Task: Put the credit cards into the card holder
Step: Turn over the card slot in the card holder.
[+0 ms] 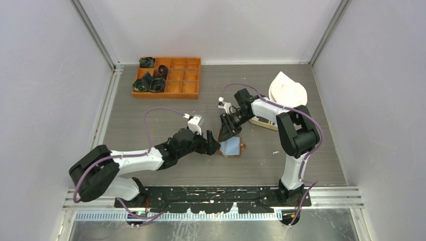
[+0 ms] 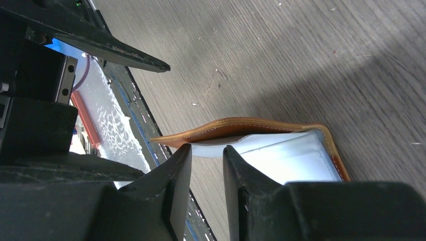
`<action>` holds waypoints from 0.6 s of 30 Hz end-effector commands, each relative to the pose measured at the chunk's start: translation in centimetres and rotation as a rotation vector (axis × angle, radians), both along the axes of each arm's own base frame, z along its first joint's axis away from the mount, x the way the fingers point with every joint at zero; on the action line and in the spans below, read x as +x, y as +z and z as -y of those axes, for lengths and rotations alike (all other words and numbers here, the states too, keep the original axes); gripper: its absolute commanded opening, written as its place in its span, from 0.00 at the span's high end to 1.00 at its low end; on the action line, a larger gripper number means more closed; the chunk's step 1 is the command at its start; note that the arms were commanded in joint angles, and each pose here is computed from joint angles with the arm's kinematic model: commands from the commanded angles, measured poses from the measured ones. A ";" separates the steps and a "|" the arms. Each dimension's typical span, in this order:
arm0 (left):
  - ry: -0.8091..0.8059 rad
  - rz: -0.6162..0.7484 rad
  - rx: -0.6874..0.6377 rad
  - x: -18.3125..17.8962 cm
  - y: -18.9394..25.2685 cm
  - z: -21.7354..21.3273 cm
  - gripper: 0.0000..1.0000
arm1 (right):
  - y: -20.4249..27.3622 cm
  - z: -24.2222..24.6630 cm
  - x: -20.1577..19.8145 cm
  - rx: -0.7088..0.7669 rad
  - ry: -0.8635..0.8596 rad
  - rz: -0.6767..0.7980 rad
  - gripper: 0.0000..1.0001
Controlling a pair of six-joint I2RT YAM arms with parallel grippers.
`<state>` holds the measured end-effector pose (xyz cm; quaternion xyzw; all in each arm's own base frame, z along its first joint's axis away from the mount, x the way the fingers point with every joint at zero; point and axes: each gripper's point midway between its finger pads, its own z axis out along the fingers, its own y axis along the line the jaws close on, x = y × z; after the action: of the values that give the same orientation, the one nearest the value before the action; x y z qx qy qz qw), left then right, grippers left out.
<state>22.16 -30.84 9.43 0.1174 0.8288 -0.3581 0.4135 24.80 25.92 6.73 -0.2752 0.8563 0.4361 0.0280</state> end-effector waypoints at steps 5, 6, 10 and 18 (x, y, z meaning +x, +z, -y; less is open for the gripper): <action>0.089 -0.030 -0.002 3.2 1.4 2.7 0.32 | 1.5 -1.0 0.9 0.050 0.003 0.027 0.65; 0.083 -0.037 0.001 3.2 1.2 2.9 0.33 | 1.5 -1.0 0.9 0.048 0.003 0.026 0.65; 0.071 -0.072 0.061 3.1 0.4 3.5 0.37 | 1.2 -1.0 1.0 0.039 0.000 0.022 0.65; 0.034 -0.132 0.122 2.2 -1.0 4.2 0.50 | 1.2 -0.8 1.3 0.022 -0.012 0.031 0.64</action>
<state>24.35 -34.55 7.96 0.1008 0.8739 -0.3091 0.3614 25.06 25.87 6.46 -0.2679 0.8611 0.4314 0.0259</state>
